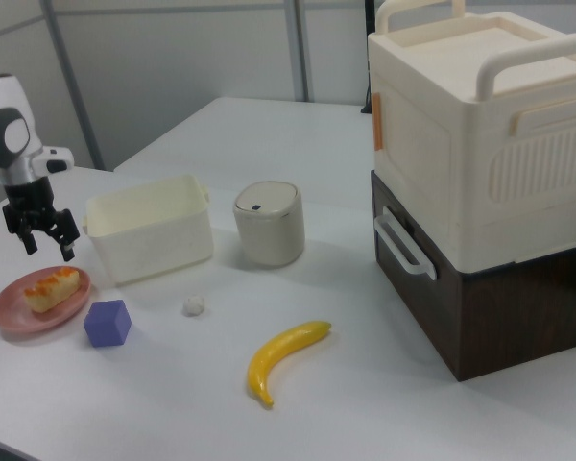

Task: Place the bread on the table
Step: 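Move the gripper over the bread roll on the pink plate, then lower the gripper and close it on the orange-topped bread roll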

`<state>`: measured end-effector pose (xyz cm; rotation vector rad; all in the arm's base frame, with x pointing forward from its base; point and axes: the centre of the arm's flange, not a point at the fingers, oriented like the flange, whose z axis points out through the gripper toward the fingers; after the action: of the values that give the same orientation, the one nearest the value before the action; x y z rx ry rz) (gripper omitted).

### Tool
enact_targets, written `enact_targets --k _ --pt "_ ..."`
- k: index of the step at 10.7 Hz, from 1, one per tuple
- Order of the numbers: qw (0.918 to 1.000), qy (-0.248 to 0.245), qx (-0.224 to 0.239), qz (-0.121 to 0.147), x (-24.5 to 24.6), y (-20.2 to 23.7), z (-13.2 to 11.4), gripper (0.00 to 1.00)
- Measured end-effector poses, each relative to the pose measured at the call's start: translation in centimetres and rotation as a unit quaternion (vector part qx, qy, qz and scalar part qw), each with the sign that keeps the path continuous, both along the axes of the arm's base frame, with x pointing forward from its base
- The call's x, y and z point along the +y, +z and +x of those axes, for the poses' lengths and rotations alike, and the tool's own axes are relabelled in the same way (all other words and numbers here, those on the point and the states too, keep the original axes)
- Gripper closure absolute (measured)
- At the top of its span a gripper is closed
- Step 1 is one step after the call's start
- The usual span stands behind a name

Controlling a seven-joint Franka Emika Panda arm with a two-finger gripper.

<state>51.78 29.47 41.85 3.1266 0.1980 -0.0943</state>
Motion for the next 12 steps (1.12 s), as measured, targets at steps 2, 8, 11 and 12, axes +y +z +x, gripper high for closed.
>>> enact_targets --k 2,8,11,12 --pt "1.0 -0.007 0.001 0.004 2.6 -2.6 -0.6 0.0" --pt "0.9994 -0.02 -0.013 -0.024 7.1 -10.4 -1.7 0.05" --pt "0.9993 -0.003 -0.02 -0.032 6.1 -10.6 -0.9 0.52" --pt "0.9993 0.005 -0.017 -0.034 5.7 -10.1 -0.8 0.59"
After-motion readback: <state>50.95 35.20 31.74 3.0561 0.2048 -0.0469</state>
